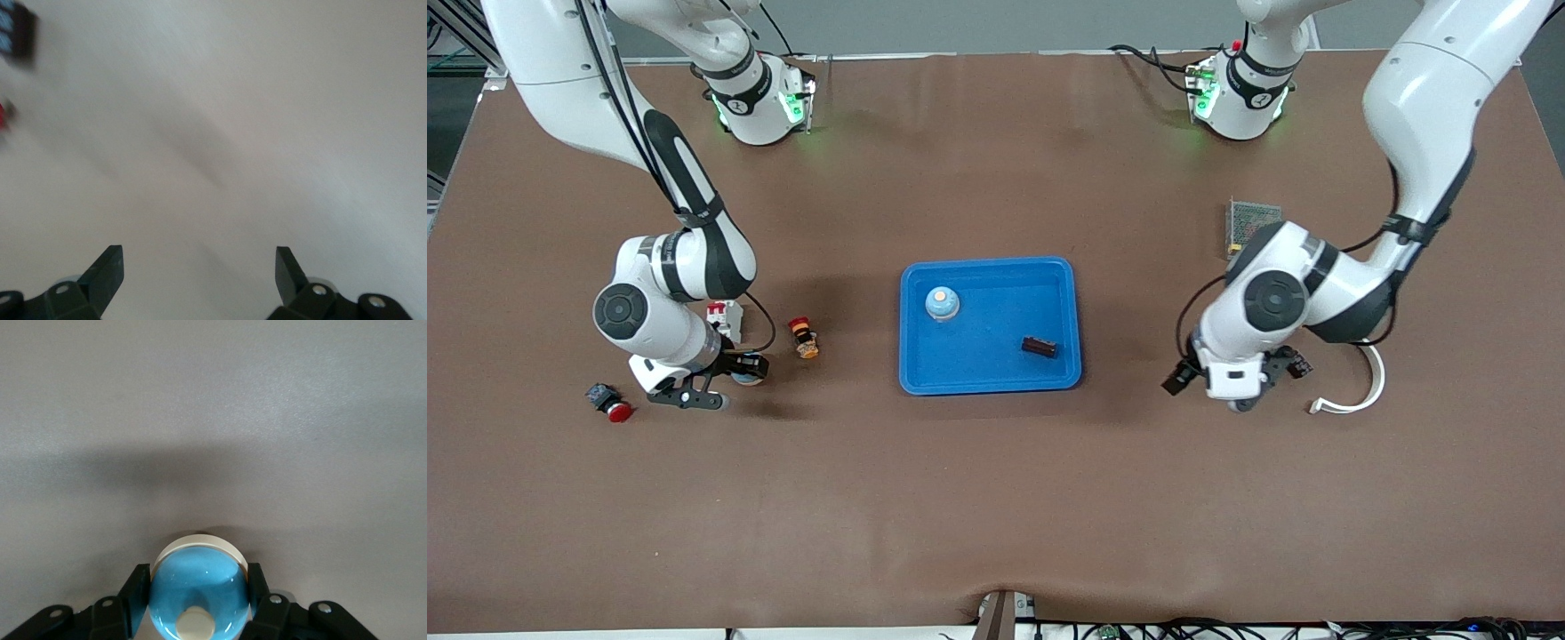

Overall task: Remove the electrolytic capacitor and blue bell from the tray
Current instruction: 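Return the left gripper to the tray and grasp the second capacitor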

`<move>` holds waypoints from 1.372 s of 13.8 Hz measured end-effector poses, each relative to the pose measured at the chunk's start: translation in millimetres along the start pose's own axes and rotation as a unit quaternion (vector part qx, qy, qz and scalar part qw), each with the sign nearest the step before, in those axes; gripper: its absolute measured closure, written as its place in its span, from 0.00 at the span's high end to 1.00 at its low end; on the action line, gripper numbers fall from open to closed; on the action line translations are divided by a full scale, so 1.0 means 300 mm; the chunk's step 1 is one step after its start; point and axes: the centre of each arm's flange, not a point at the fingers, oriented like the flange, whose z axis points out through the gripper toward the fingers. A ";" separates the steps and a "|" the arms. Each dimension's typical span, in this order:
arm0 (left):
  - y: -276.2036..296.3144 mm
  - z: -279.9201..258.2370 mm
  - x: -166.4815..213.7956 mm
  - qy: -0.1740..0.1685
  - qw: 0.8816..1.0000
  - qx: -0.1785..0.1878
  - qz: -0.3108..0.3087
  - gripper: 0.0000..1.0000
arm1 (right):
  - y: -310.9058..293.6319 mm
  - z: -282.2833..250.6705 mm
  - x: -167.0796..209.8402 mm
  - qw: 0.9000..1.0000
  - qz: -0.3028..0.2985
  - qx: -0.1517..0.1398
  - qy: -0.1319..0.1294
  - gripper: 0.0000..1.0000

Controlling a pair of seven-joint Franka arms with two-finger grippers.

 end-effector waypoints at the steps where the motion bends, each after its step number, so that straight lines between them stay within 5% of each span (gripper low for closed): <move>1: 0.037 -0.015 -0.068 0.002 1.000 -0.005 -0.005 1.00 | -0.004 0.001 0.000 1.000 -0.001 0.001 0.000 0.63; 11: 0.271 0.093 -0.493 -0.029 0.996 -0.021 -0.082 0.81 | -0.009 0.045 0.010 1.000 0.011 0.011 0.010 0.63; 12: 0.293 0.117 -0.515 -0.028 0.995 -0.023 -0.089 0.79 | -0.009 0.045 0.011 1.000 0.017 0.015 0.009 0.67; 15: 0.335 0.186 -0.588 -0.023 0.994 -0.029 -0.107 0.73 | -0.010 0.031 0.019 0.999 0.043 0.028 -0.009 0.98; 17: 0.343 0.221 -0.624 -0.024 0.993 -0.029 -0.110 0.67 | -0.021 -0.021 0.038 0.996 0.075 0.038 -0.043 1.00; 19: 0.345 0.247 -0.630 -0.029 0.993 -0.029 -0.114 0.61 | -0.038 -0.103 0.057 0.988 0.138 0.043 -0.050 1.00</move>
